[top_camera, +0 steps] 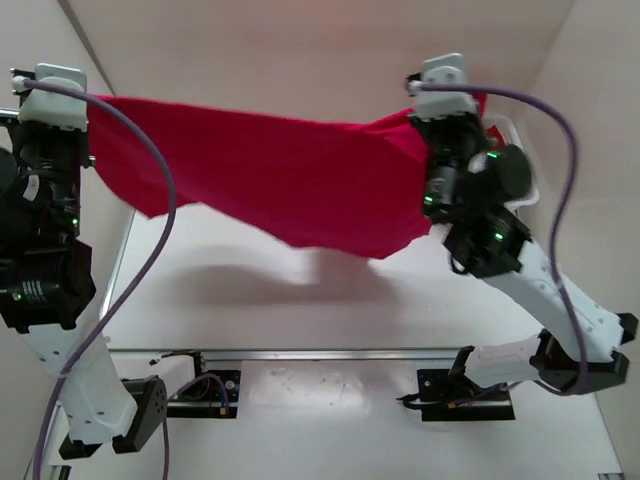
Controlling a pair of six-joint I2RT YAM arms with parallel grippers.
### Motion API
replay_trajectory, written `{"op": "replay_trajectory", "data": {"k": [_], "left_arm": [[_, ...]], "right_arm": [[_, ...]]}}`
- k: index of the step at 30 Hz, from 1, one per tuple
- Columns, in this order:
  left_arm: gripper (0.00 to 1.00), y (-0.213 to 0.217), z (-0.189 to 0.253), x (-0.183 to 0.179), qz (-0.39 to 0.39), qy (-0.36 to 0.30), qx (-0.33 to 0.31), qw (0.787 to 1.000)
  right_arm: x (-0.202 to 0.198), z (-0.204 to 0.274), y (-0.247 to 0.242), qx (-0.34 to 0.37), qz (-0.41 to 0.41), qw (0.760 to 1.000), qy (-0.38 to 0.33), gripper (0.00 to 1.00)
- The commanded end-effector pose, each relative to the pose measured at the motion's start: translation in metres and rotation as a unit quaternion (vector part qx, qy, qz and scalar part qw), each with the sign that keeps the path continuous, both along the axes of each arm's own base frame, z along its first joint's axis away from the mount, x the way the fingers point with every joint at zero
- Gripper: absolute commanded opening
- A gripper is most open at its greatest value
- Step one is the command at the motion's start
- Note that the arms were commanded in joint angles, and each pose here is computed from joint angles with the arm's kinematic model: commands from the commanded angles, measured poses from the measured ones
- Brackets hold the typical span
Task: Fold and stack the t-shirts
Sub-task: Flatten out the tshirt
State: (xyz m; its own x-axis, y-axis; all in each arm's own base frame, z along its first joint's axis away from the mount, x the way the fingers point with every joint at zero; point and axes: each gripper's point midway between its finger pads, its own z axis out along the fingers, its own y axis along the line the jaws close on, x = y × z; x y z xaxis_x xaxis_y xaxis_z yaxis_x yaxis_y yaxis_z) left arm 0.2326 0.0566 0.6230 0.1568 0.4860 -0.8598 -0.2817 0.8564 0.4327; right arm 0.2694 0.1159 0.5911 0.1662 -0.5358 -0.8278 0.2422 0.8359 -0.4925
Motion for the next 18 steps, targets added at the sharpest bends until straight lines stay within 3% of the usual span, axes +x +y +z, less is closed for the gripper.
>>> {"op": "replay_trajectory", "data": {"k": [1, 3, 4, 6, 7, 10, 12, 15, 18], "left_arm": [[0.0, 0.01, -0.051, 0.046, 0.013, 0.091, -0.024, 0.995], [0.0, 0.006, -0.076, 0.061, 0.002, 0.135, -0.027, 0.991], [0.0, 0.004, -0.092, 0.071, -0.002, 0.159, -0.03, 0.987], [0.0, 0.0, -0.118, 0.084, -0.006, 0.2, -0.032, 0.979], [0.0, 0.001, -0.131, 0.093, -0.004, 0.22, -0.028, 0.975], [0.0, -0.002, -0.164, 0.124, -0.01, 0.274, -0.034, 0.961], [0.0, -0.005, -0.194, 0.154, -0.016, 0.317, -0.034, 0.948], [0.0, -0.01, -0.231, 0.185, -0.019, 0.357, -0.021, 0.934], [0.0, -0.006, -0.277, 0.204, -0.02, 0.389, -0.02, 0.921]], "right_arm": [[0.031, -0.027, 0.013, -0.059, -0.037, 0.996, 0.047, 0.0], [0.049, -0.047, 0.02, -0.026, -0.002, 0.998, 0.059, 0.0], [0.063, -0.063, 0.018, -0.044, 0.007, 0.995, 0.084, 0.0], [0.082, -0.082, 0.009, 0.02, 0.03, 0.994, 0.105, 0.0], [0.096, -0.094, 0.003, 0.019, 0.033, 0.991, 0.128, 0.0], [0.124, -0.066, -0.004, 0.105, 0.065, 0.987, 0.103, 0.0], [0.154, -0.073, -0.005, 0.14, 0.101, 0.977, 0.122, 0.0], [0.203, -0.123, 0.011, 0.203, 0.156, 0.948, 0.189, 0.0], [0.238, -0.195, 0.029, 0.217, 0.172, 0.922, 0.27, 0.0]]}}
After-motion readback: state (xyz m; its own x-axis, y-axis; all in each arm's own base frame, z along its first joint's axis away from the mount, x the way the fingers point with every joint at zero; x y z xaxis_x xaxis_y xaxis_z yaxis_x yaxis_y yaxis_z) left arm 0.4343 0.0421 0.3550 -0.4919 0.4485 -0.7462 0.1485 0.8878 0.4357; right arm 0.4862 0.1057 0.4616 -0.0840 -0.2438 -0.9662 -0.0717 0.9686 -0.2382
